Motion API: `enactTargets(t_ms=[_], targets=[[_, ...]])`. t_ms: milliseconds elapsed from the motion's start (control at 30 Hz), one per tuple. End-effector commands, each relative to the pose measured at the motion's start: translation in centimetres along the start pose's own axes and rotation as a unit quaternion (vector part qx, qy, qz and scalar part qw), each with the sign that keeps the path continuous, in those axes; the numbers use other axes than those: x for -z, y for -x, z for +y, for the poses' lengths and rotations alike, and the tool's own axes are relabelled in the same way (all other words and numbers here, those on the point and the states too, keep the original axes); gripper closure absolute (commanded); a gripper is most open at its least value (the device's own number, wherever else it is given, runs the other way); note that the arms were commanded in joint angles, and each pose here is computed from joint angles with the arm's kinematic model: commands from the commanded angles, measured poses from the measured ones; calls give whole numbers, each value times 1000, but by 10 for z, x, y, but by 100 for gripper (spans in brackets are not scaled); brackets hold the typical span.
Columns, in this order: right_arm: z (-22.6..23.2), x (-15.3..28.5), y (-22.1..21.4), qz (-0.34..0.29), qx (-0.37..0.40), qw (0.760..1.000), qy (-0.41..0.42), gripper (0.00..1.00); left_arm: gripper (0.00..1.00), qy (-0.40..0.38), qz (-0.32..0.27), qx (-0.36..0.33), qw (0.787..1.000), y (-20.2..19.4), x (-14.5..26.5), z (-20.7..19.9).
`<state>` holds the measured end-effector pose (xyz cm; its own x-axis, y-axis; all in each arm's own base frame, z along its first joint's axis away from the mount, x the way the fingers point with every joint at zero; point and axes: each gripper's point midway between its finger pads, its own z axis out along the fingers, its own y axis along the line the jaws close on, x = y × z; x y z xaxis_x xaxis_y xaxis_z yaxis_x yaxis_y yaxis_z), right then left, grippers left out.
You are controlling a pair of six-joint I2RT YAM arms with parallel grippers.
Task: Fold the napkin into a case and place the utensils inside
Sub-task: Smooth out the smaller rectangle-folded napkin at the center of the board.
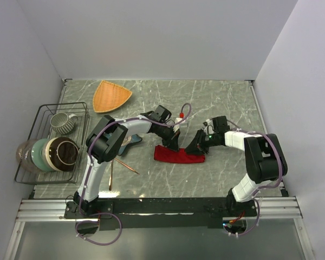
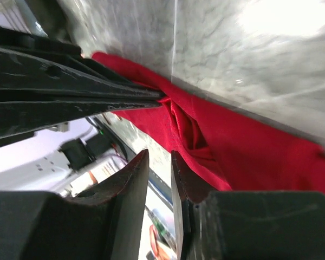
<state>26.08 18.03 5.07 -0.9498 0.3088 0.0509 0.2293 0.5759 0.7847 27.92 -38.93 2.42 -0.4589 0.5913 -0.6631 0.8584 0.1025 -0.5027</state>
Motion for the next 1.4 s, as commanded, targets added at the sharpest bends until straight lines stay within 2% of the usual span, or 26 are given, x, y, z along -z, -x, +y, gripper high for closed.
enactTargets(t_ms=[0,200,267,333,367,400,500,533,600,633,733,767,1000,1100,1133,1200,1333,1367], targets=[[20,-9,-3,15,45,999,5,70,99,53,63,39,996,-52,-9,33],[-22,-20,3,7,5,998,-67,76,98,46,59,52,996,-51,-6,34],[-30,-21,6,5,-19,997,-72,77,89,32,44,62,997,-44,0,30],[-41,-25,7,10,-32,996,-84,80,80,13,-12,68,998,-19,19,25],[-44,-26,8,13,-32,995,-90,80,69,11,-31,71,997,-9,27,24],[-50,-28,8,16,-36,994,-97,80,65,10,-58,86,995,8,43,21],[-57,-30,8,20,-40,993,-112,81,58,-15,-107,99,989,43,69,0],[-59,-30,8,18,-42,992,-116,81,58,-23,-112,104,988,44,72,-8],[-61,-31,9,17,-39,992,-119,81,58,-44,-134,102,985,59,83,-28],[-61,-31,9,17,-41,992,-121,82,59,-57,-133,118,982,53,83,-35],[-63,-30,9,17,-40,991,-126,82,68,-103,-123,175,971,43,79,-50],[-63,-29,10,16,-36,991,-128,82,75,-108,-117,190,969,38,76,-51],[-65,-28,14,14,-21,990,-138,82,83,-117,-71,280,950,-11,40,-23],[-66,-27,16,11,-12,990,-143,82,86,-88,-52,311,945,-30,28,-8],[-67,-27,15,11,-11,989,-144,82,85,-78,-50,307,947,-28,27,-3],[-68,-25,16,8,-3,989,-148,82,78,-64,-45,290,954,-24,30,0],[-71,-25,17,7,16,988,-152,82,52,-40,-62,157,985,9,53,-5],[-71,-26,17,7,18,988,-152,83,50,-39,-54,138,988,11,58,-9]])
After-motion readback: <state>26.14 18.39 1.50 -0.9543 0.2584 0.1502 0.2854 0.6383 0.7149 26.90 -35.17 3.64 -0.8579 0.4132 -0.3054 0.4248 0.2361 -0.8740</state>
